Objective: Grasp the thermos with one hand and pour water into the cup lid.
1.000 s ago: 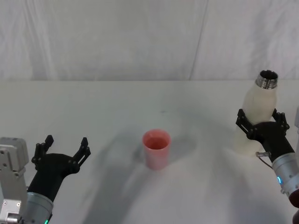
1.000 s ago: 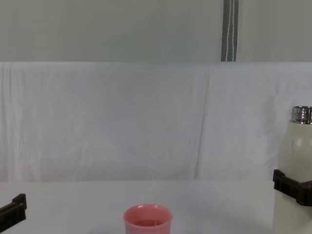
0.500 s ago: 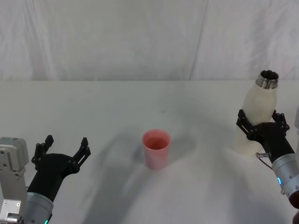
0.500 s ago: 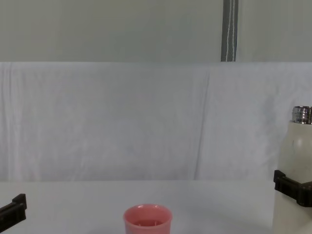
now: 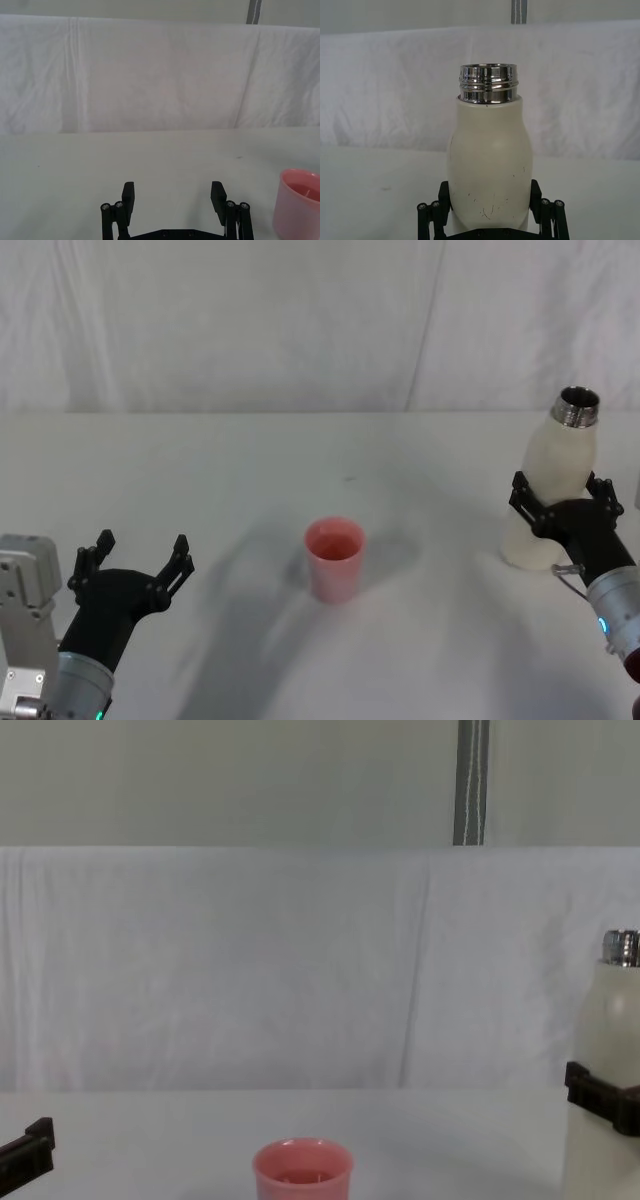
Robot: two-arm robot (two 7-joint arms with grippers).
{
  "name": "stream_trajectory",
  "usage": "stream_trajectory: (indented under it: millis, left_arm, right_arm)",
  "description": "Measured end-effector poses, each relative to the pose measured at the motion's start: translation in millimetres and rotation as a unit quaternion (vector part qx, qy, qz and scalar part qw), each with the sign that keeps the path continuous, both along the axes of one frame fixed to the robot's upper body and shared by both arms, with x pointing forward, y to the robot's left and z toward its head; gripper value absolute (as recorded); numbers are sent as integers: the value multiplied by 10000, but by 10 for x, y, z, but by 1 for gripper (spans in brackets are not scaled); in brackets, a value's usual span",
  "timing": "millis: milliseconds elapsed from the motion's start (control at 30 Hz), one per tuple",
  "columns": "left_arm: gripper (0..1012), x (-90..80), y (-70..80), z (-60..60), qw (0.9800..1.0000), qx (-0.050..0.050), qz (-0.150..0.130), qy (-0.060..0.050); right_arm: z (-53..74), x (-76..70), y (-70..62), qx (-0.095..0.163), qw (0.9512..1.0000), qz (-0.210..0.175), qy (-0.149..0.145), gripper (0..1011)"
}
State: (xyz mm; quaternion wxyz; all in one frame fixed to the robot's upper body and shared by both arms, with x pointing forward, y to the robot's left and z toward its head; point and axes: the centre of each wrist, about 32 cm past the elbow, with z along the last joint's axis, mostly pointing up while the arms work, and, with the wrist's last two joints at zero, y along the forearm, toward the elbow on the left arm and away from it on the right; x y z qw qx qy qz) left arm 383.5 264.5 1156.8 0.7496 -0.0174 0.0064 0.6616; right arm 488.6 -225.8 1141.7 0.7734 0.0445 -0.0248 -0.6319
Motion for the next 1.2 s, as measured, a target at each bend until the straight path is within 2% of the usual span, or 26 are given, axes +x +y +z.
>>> stream_trajectory:
  millis: [367, 533, 733, 867, 967, 1033, 1067, 1100, 1167, 1200]
  left_arm:
    - [1001, 0, 0, 0, 10000, 0, 0, 0]
    - [1001, 0, 0, 0, 10000, 0, 0, 0]
    - [1001, 0, 0, 0, 10000, 0, 0, 0]
    - [1001, 0, 0, 0, 10000, 0, 0, 0]
    - [1001, 0, 0, 0, 10000, 0, 0, 0]
    - [1001, 0, 0, 0, 10000, 0, 0, 0]
    - [1001, 0, 0, 0, 10000, 0, 0, 0]
    - [1001, 0, 0, 0, 10000, 0, 0, 0]
    - [1001, 0, 0, 0, 10000, 0, 0, 0]
    - [1001, 0, 0, 0, 10000, 0, 0, 0]
  right_arm:
    - [235, 64, -114, -191, 9995, 63, -258, 950]
    - [282, 87, -155, -327, 9991, 113, -250, 950]
    - [355, 104, -168, -972, 9946, 298, -196, 950]
    - [436, 129, -158, -1517, 9872, 435, -212, 950]
    - [475, 142, -140, -1737, 9833, 494, -237, 950]
    - [520, 159, -114, -2006, 9776, 572, -280, 950]
    - [551, 171, -84, -2193, 9732, 624, -314, 950]
    - [551, 171, -84, -2193, 9732, 624, -314, 950]
    - [594, 195, -14, -2543, 9635, 750, -369, 950]
    - [605, 201, 9, -2630, 9608, 787, -391, 950]
